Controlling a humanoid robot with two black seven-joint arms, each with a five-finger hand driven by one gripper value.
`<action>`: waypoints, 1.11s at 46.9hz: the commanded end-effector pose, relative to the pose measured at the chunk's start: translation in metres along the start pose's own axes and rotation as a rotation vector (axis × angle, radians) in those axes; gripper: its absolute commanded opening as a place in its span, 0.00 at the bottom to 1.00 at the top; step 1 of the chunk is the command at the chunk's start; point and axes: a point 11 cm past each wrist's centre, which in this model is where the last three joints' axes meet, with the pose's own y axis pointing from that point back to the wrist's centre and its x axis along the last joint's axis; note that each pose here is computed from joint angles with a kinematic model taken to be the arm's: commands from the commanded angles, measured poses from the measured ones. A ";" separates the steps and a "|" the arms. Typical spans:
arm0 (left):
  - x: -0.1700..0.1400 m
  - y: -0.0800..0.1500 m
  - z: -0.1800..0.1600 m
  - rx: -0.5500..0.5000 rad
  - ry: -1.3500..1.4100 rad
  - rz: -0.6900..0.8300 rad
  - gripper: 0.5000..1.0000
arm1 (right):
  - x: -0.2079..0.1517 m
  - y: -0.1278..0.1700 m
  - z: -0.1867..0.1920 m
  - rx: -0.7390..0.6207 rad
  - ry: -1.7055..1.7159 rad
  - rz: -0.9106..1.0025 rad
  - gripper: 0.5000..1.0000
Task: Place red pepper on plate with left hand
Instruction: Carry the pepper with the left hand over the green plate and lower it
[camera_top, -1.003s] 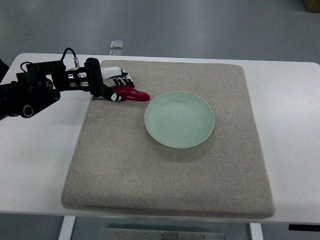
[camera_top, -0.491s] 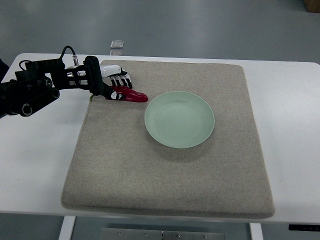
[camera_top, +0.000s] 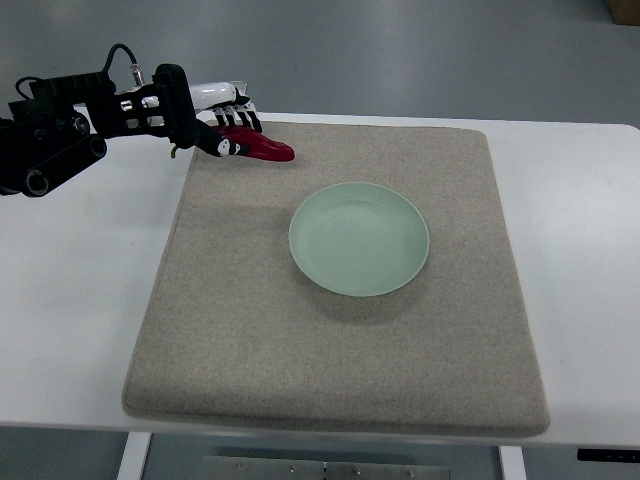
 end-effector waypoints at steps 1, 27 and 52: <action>0.012 0.002 0.003 -0.004 -0.011 0.020 0.00 | 0.000 0.000 0.000 -0.001 0.000 0.000 0.86; -0.011 -0.013 0.109 -0.312 0.005 -0.066 0.00 | 0.000 0.000 0.000 -0.001 0.000 0.000 0.86; -0.093 -0.030 0.112 -0.320 -0.022 -0.162 0.00 | 0.000 0.000 0.000 0.001 0.000 0.000 0.86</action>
